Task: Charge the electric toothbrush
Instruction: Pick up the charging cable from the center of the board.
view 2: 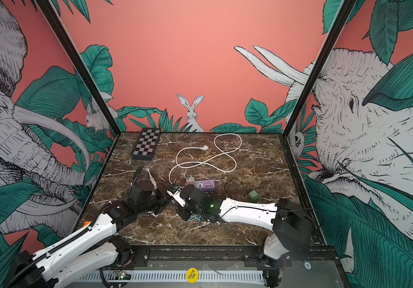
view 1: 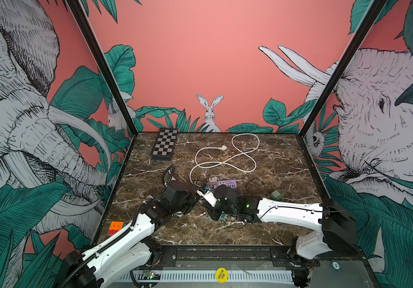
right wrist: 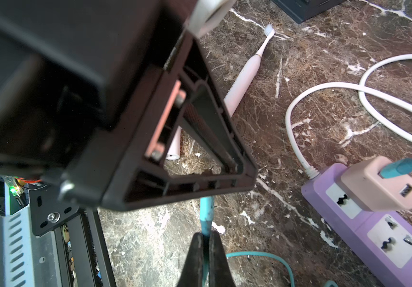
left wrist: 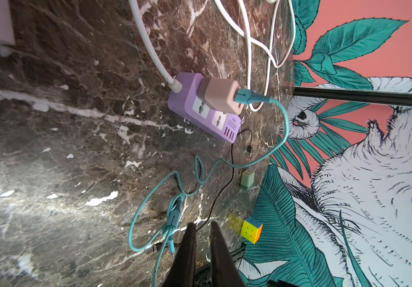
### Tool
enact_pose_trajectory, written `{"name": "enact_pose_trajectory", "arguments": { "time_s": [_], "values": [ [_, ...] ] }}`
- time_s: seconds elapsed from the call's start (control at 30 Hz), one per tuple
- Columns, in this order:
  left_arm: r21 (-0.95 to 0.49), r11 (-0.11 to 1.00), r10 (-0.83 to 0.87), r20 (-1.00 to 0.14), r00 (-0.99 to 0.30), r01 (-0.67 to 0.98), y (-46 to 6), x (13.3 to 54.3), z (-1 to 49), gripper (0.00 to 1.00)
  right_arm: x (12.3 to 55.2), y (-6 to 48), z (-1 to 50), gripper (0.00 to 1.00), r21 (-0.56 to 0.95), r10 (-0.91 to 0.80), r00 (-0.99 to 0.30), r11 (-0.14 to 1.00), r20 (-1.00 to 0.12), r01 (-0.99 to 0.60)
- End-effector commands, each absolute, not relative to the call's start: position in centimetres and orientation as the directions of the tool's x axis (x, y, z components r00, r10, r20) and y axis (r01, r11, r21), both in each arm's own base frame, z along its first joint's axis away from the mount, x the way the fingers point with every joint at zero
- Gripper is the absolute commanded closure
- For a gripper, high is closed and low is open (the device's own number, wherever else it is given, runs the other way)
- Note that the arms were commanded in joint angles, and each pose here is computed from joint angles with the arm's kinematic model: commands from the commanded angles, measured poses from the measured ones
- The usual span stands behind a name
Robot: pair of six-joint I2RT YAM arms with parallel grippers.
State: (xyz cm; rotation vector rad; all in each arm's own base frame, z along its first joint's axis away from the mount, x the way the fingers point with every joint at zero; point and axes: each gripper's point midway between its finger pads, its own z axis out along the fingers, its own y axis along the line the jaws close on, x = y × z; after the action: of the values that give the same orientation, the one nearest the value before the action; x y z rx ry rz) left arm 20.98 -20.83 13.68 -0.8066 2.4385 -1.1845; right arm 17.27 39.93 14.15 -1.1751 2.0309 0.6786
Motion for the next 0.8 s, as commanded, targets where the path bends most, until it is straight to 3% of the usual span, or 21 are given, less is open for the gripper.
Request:
{"name": "enact_pose_trajectory", "arguments": {
  "time_s": [0.0,0.53,0.57,0.6,0.67,0.77],
  "values": [
    [-0.808,0.493,-0.598,-0.044,-0.800,-0.323,-21.3,21.2,14.9,0.90,17.4,40.3,14.8,1.00,0.073,-0.530,-0.333,0.451,-0.780,-0.889],
    [-0.785,0.538,-0.555,-0.054,-0.830,-0.308,-21.9,21.1,14.9,1.00,17.5,40.5,16.5,1.00,0.029,-0.522,-0.296,0.460,-0.800,-0.888],
    [-0.781,0.541,-0.554,-0.052,-0.831,-0.312,-21.9,21.1,14.7,1.00,17.5,40.4,16.5,0.96,0.017,-0.525,-0.289,0.461,-0.800,-0.887],
    [-0.782,0.539,-0.555,-0.050,-0.830,-0.313,-21.9,21.1,14.8,1.00,17.3,40.3,16.6,0.81,0.007,-0.533,-0.280,0.456,-0.799,-0.890],
    [-0.782,0.531,-0.563,-0.038,-0.826,-0.326,-21.8,21.0,14.6,1.00,17.1,39.7,16.8,0.63,-0.011,-0.537,-0.261,0.451,-0.802,-0.893],
    [-0.786,0.500,-0.593,-0.006,-0.805,-0.363,-21.5,20.9,14.4,1.00,16.8,38.4,16.9,0.56,-0.044,-0.491,-0.208,0.453,-0.846,-0.891]
  ]
}}
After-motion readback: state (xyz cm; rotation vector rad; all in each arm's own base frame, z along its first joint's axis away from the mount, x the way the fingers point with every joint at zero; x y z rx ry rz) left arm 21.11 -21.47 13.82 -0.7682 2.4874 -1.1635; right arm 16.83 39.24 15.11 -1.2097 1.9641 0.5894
